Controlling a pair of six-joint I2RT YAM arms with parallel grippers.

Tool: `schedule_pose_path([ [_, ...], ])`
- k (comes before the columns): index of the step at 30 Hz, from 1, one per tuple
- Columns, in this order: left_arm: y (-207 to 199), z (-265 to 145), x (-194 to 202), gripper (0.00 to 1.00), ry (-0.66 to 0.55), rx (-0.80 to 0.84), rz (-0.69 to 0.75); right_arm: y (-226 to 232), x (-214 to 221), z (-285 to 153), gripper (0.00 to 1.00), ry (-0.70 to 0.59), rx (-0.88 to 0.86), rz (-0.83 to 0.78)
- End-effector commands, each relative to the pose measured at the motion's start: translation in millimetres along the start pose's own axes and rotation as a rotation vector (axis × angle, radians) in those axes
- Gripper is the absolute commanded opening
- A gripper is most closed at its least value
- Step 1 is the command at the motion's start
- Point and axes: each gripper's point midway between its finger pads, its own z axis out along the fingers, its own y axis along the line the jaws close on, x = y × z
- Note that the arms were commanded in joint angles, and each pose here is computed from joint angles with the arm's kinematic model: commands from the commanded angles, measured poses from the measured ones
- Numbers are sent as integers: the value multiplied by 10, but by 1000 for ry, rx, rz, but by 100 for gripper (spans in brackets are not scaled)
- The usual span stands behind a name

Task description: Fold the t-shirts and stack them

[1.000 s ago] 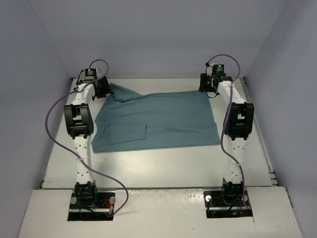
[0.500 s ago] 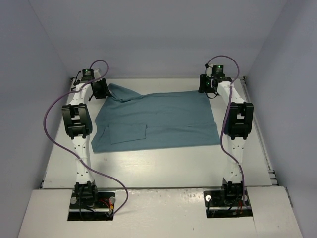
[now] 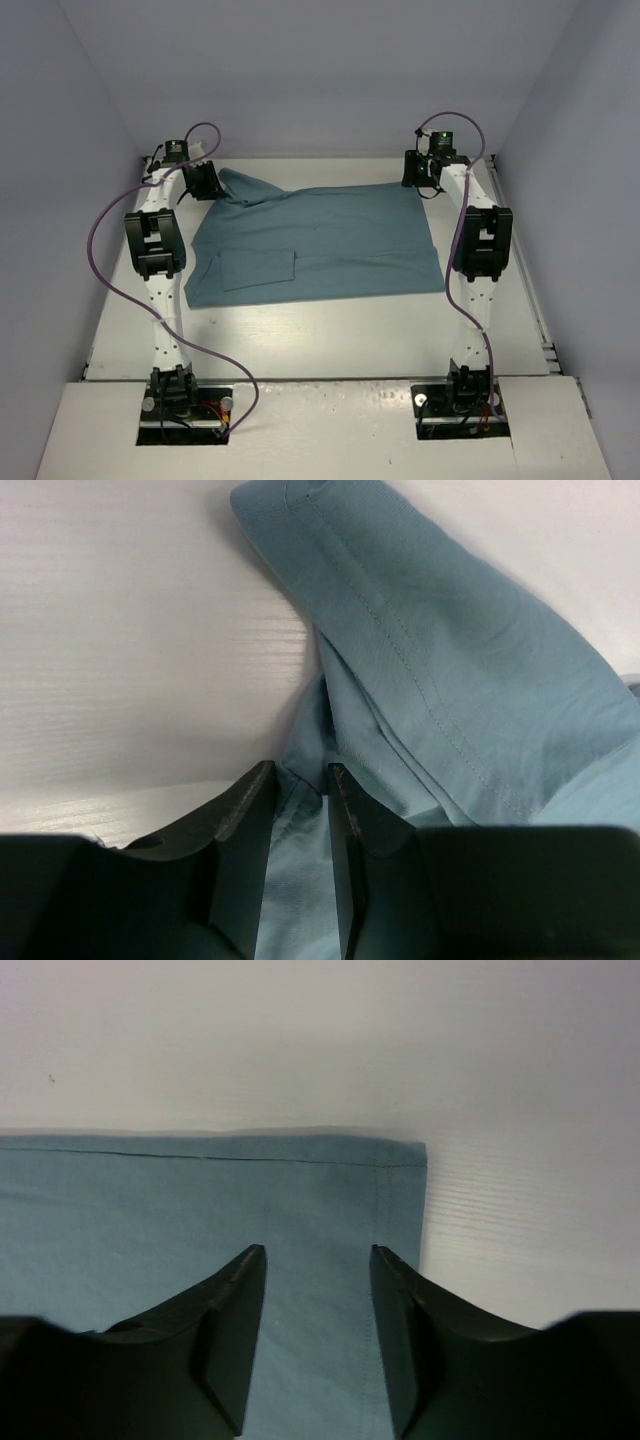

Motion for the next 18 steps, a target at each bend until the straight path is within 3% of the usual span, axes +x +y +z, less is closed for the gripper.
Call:
schedule_pose_path([
  [1,-145,-176,-246,22,-59,40,39,-51,-368,-63,46,-99,15,-26],
  [12,-183,-189,-289,4,-80,57,22,-346,-405,198,51,-114,57,-28],
  [18,-210,-192,-293,0,-83,66,19,-436,-340,288,52,-104,54,-25],
])
